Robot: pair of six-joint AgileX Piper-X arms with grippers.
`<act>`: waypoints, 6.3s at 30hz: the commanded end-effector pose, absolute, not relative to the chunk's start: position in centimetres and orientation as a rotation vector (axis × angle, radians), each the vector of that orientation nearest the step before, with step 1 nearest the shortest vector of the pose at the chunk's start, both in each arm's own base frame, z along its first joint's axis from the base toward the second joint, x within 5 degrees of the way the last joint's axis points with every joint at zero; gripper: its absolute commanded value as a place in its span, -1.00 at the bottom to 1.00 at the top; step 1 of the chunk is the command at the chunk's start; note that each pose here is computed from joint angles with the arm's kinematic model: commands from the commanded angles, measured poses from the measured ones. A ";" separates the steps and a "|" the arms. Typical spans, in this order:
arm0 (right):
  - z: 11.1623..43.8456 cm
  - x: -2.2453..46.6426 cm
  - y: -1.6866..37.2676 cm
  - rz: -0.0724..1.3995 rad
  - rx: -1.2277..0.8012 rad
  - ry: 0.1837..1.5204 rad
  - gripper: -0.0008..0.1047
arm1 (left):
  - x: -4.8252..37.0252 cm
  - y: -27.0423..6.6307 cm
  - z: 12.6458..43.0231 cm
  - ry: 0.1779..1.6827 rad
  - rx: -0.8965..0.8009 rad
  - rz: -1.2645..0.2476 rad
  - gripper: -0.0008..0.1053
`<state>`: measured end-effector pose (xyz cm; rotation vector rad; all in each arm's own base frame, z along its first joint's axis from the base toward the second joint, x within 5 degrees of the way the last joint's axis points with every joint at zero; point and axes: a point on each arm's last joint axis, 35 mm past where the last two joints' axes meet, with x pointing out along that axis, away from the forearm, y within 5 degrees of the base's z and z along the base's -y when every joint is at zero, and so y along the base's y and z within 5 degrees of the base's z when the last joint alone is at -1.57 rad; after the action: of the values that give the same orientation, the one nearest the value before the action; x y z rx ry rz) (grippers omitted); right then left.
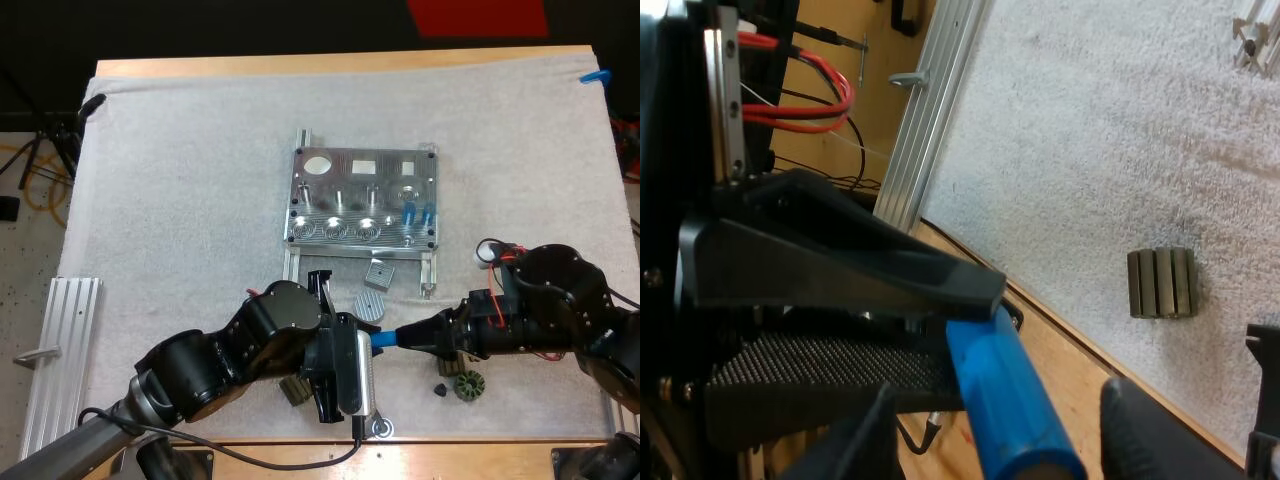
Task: Load cells from right to left
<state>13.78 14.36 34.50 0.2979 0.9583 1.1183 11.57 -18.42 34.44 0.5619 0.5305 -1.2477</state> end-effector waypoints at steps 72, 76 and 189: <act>37.7 19.2 16.5 0.883 -0.656 0.848 -0.99 | 8.8 -11.0 36.2 0.795 -0.085 -0.385 0.28; 38.2 20.9 17.8 0.868 -0.699 0.840 -0.99 | 8.8 -11.0 36.2 0.796 -0.084 -0.384 0.28; 29.9 34.8 27.9 0.679 -1.142 0.925 -0.07 | 8.8 -11.0 35.4 0.805 -0.055 -0.386 0.28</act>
<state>34.95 28.12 29.31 -1.1351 0.9271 0.6854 8.82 -11.16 35.38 -0.0572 0.8212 -0.4033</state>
